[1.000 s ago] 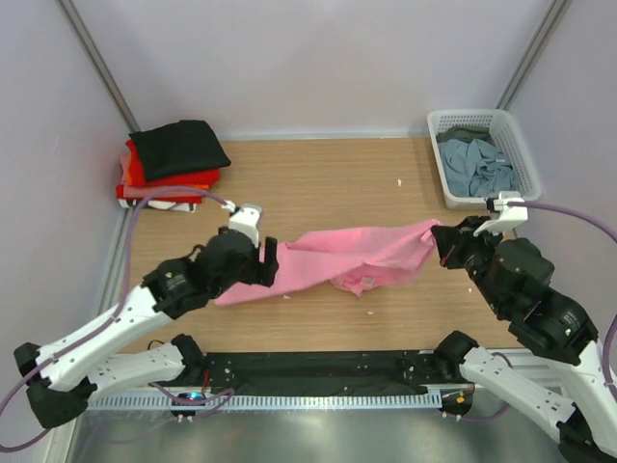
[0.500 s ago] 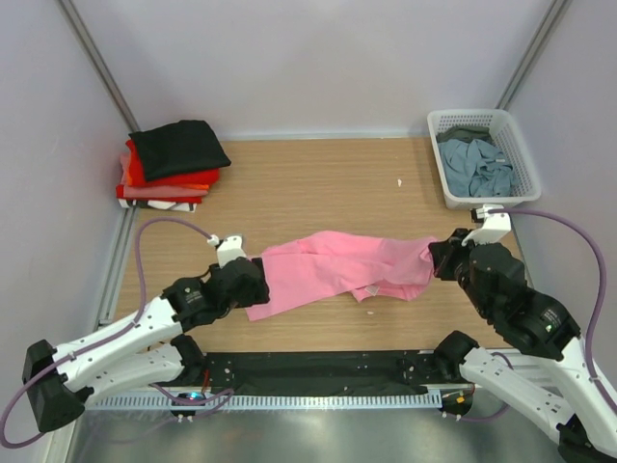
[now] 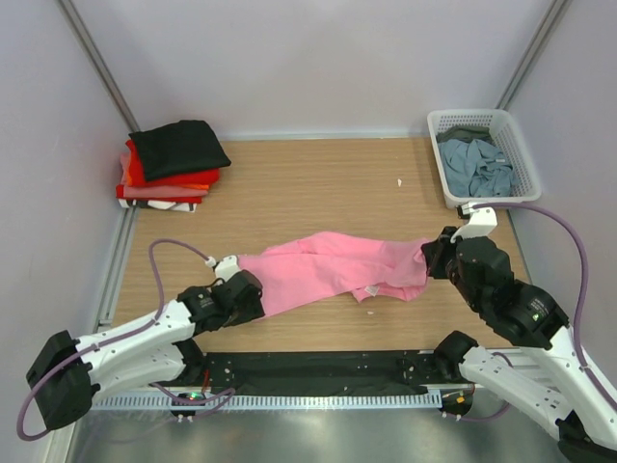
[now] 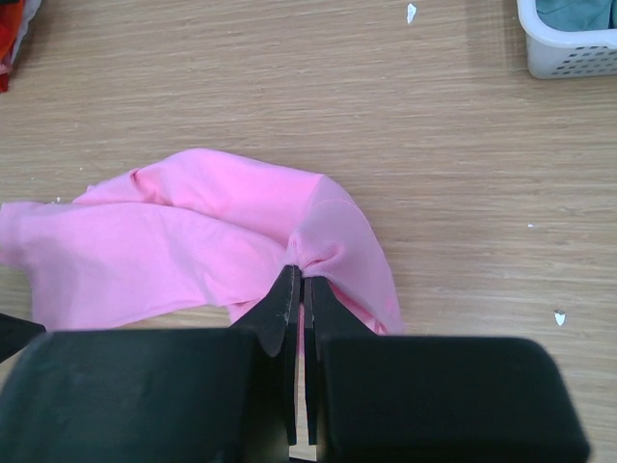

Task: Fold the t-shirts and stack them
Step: Flatten the tshirt out

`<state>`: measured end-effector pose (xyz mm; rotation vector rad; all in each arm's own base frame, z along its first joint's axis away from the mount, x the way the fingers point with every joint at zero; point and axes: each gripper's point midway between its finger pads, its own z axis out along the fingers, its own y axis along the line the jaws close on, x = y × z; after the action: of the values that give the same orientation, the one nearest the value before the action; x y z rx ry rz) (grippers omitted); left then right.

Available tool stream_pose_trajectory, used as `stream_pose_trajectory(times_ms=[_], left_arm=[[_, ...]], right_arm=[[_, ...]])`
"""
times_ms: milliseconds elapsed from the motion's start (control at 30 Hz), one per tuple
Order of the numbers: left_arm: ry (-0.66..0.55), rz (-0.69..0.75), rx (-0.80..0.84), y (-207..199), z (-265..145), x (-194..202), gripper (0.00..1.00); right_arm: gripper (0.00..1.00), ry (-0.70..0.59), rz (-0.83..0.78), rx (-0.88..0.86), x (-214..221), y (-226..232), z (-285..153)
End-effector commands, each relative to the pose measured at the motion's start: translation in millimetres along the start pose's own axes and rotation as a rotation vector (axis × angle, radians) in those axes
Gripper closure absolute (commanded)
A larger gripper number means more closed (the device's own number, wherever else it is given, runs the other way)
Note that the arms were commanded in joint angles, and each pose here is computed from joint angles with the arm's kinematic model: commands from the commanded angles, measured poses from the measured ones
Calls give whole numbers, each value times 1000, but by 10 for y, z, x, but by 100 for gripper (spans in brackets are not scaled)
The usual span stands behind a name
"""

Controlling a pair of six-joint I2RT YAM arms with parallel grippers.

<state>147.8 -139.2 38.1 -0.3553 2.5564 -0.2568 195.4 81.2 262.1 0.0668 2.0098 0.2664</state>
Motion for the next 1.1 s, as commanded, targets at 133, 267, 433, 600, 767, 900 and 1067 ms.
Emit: stream_pose_trajectory(times_ms=[133, 267, 433, 600, 767, 900, 1067], left_arm=[[61, -54, 29, -56, 102, 158, 46], [60, -57, 24, -26, 124, 178, 50], [48, -49, 6, 6, 170, 174, 55], [63, -20, 15, -67, 217, 183, 82], [37, 38, 94, -291, 90, 26, 100], [-115, 78, 191, -560, -399, -506, 100], [-299, 194, 241, -642, -1324, -1195, 100]], right_arm=[[99, -40, 23, -20, -99, 58, 7], [99, -36, 21, -19, -88, 67, 25], [99, -37, 17, -20, -92, 69, 29], [99, -29, 13, -21, -77, 77, 40], [99, -26, 16, -23, -66, 91, 62], [99, -36, 26, -62, -142, 182, 40], [99, -166, 31, -163, -721, 353, -274]])
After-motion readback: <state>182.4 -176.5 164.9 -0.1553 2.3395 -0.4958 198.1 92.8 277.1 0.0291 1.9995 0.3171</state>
